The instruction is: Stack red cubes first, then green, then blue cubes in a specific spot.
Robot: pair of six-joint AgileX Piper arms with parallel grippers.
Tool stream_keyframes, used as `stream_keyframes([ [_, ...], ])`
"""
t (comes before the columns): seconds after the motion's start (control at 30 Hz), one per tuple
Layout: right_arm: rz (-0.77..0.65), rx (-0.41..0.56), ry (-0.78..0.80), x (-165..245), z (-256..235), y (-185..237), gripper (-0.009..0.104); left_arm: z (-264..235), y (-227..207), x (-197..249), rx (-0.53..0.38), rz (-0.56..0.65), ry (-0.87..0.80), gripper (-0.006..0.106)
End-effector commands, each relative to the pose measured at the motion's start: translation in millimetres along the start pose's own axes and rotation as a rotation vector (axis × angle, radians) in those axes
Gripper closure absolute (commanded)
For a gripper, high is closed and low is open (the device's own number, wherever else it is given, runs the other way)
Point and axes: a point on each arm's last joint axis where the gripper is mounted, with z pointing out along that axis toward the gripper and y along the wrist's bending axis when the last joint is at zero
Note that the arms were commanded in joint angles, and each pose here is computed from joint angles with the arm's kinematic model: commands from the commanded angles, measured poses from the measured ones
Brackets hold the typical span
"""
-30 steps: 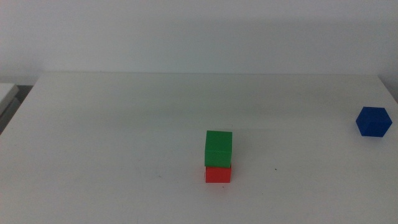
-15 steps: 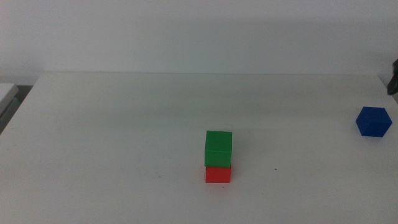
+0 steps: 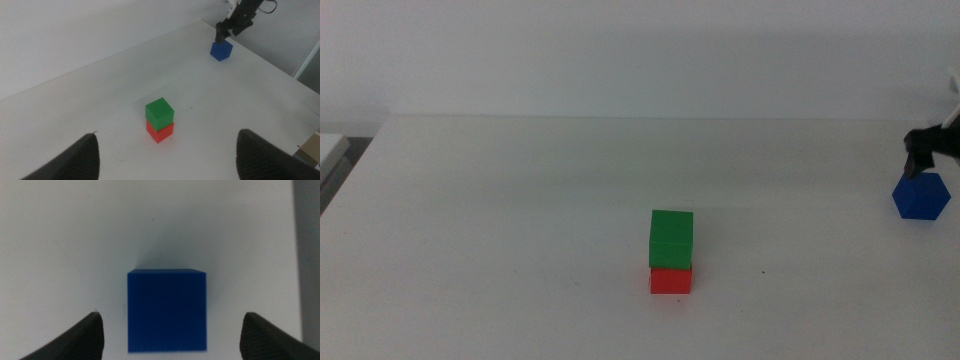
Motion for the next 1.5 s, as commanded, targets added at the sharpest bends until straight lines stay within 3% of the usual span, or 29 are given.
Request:
stream_keyframes([
  [0.0, -0.016, 0.009, -0.002, -2, 10, -4, 0.004, 0, 0, 0, 0.000, -0.004, -0.006, 0.007],
  [0.1, -0.019, 0.010, 0.021, -1, 25, -4, 0.006, 0, 0, 0, 0.000, -0.006, -0.006, 0.007],
  [0.2, -0.014, 0.004, 0.019, -1, 40, -3, 0.016, 0, 0, 0, 0.000, -0.003, -0.006, 0.007],
  [0.27, -0.017, 0.003, 0.026, 0, 47, -2, 0.038, 0, 0, 0, 0.000, -0.003, -0.006, 0.007],
  [0.4, -0.001, 0.001, 0.032, 0, 29, 2, 0.096, 0, 0, 0, 0.000, -0.003, -0.006, 0.007],
  [0.57, 0.011, -0.084, -0.018, 3, -57, 52, 0.096, 0, 0, 0, 0.000, -0.003, -0.006, 0.007],
  [0.7, 0.005, -0.034, -0.052, 29, -131, 120, 0.098, 0, 0, 0, 0.000, -0.005, -0.006, 0.007],
  [0.83, -0.086, -0.009, -0.129, 64, -170, 198, 0.098, 0, 0, 0, 0.000, -0.005, -0.006, 0.007],
  [1.0, -0.145, -0.058, -0.161, 114, -181, 284, 0.098, 0, 0, 0, 0.000, -0.007, -0.006, 0.007],
  [1.1, -0.164, -0.071, -0.138, 132, -175, 310, 0.098, 0, 0, 0, 0.000, -0.007, -0.006, 0.007],
  [1.47, -0.068, -0.060, -0.108, 127, -145, 339, 0.098, 0, 0, 0, 0.000, -0.007, -0.006, 0.007],
])
